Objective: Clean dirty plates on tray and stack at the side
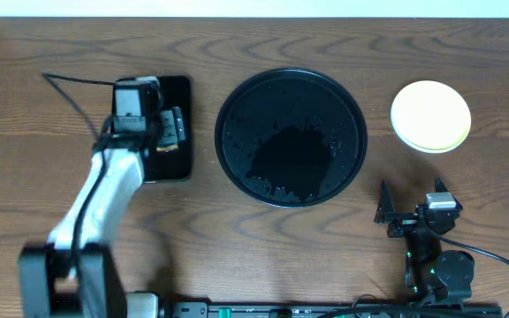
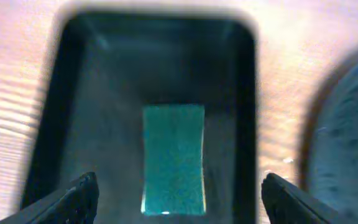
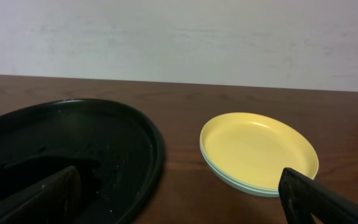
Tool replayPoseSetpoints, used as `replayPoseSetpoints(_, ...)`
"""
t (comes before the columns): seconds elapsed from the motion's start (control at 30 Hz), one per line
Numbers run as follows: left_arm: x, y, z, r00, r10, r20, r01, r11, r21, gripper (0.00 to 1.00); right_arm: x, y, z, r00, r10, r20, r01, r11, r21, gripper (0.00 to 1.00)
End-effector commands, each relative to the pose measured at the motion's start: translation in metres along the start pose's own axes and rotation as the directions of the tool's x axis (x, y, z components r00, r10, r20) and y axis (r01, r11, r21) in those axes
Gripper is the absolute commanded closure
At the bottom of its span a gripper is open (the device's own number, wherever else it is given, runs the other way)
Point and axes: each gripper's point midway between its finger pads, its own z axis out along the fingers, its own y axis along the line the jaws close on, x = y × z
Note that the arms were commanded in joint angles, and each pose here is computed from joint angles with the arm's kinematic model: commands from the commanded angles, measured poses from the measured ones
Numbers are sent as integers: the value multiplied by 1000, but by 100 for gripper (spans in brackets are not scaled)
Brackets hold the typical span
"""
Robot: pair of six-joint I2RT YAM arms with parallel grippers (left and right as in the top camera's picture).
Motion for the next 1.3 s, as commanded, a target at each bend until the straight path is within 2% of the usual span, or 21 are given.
replayPoseSetpoints(0.0,-42,0,-70,981,-10,192,8,1000,14,16,0,-1,0,1000,16,1,-16,1000,4,1)
replayPoseSetpoints(0.13,-76,2,-164,899,-36,436,17,999,48,16,0,-1,0,1000,16,1,-16,1000,4,1)
replayPoseSetpoints(0.2,-86,5,-217,829,-52,556,18,998,67,16,0,-1,0,1000,16,1,-16,1000,4,1)
replayPoseSetpoints(0.3,-83,10,-287,712,-75,698,15,996,92,16,0,-1,0,1000,16,1,-16,1000,4,1)
replayPoseSetpoints(0.37,-71,13,-313,659,-85,747,13,995,102,16,0,-1,0,1000,16,1,-16,1000,4,1)
replayPoseSetpoints(0.4,-64,14,-318,651,-86,754,12,995,104,16,0,-1,0,1000,16,1,-16,1000,4,1)
replayPoseSetpoints(0.63,23,21,-292,727,-73,683,10,995,95,16,0,-1,0,1000,16,1,-16,1000,4,1)
replayPoseSetpoints(0.8,59,23,-258,730,-77,679,12,995,100,16,0,-1,0,1000,16,1,-16,1000,4,1)
replayPoseSetpoints(0.9,58,22,-250,678,-102,728,19,992,121,16,0,-1,0,1000,16,1,-16,1000,4,1)
replayPoseSetpoints(0.97,48,21,-250,613,-153,775,36,986,166,16,0,-1,0,1000,16,1,-16,1000,4,1)
replayPoseSetpoints(1.17,29,4,-258,456,-215,863,-46,963,264,16,0,-1,0,1000,16,1,-16,1000,4,1)
replayPoseSetpoints(1.27,34,1,-242,444,-234,865,-54,957,287,16,0,-1,0,1000,16,1,-16,1000,4,1)
